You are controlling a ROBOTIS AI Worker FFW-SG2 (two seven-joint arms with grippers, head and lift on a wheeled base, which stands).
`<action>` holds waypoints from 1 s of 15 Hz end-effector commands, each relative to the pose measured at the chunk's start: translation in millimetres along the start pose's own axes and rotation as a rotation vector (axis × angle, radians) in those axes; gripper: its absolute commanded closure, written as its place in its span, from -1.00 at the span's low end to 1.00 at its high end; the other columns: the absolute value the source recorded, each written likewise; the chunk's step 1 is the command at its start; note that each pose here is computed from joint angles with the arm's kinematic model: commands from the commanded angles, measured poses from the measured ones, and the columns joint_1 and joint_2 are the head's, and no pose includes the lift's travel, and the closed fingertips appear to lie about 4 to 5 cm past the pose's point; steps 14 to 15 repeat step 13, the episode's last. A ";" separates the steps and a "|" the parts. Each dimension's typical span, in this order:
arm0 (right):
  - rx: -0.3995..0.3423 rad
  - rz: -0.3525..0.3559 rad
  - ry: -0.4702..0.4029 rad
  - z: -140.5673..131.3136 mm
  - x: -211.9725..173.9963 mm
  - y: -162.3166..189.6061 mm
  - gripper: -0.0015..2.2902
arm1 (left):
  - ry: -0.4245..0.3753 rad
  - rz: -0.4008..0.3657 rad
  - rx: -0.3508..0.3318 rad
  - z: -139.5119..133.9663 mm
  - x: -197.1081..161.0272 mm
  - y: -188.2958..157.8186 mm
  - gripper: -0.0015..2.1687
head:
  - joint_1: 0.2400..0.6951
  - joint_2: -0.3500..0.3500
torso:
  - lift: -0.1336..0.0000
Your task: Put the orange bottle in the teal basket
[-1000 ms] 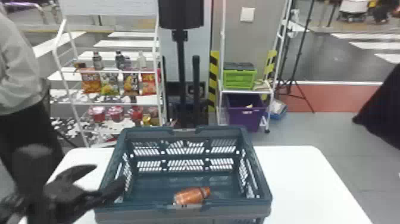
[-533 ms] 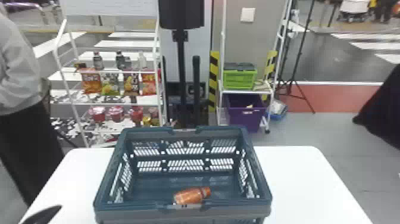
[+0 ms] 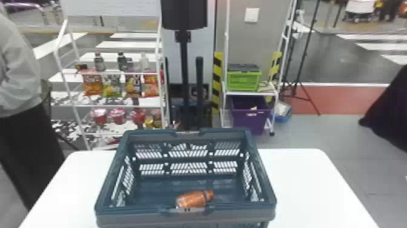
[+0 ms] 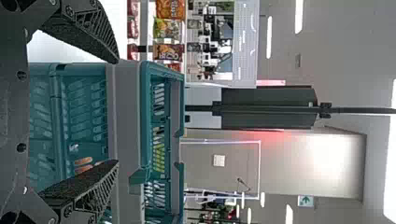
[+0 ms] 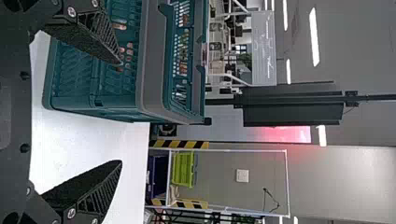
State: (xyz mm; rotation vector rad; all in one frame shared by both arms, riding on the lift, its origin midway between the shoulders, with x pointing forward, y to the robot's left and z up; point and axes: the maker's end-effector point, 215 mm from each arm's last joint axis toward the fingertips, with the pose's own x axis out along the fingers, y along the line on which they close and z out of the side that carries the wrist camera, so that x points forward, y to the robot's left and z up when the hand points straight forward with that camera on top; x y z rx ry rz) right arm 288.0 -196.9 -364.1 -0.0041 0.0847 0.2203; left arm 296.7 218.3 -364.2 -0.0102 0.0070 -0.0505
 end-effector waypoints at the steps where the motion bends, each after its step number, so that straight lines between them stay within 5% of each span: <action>1: 0.000 0.002 -0.005 1.9 0.0 0.3 -0.88 | 0.020 -0.001 -0.004 -8.4 -4.2 -4.3 -0.87 | 0.14 0.00 | 1.00; 15: 0.006 0.014 -0.013 5.7 -1.0 5.5 -0.88 | 0.001 0.002 -0.006 1.2 -15.5 -3.4 -0.87 | 0.14 0.00 | 1.00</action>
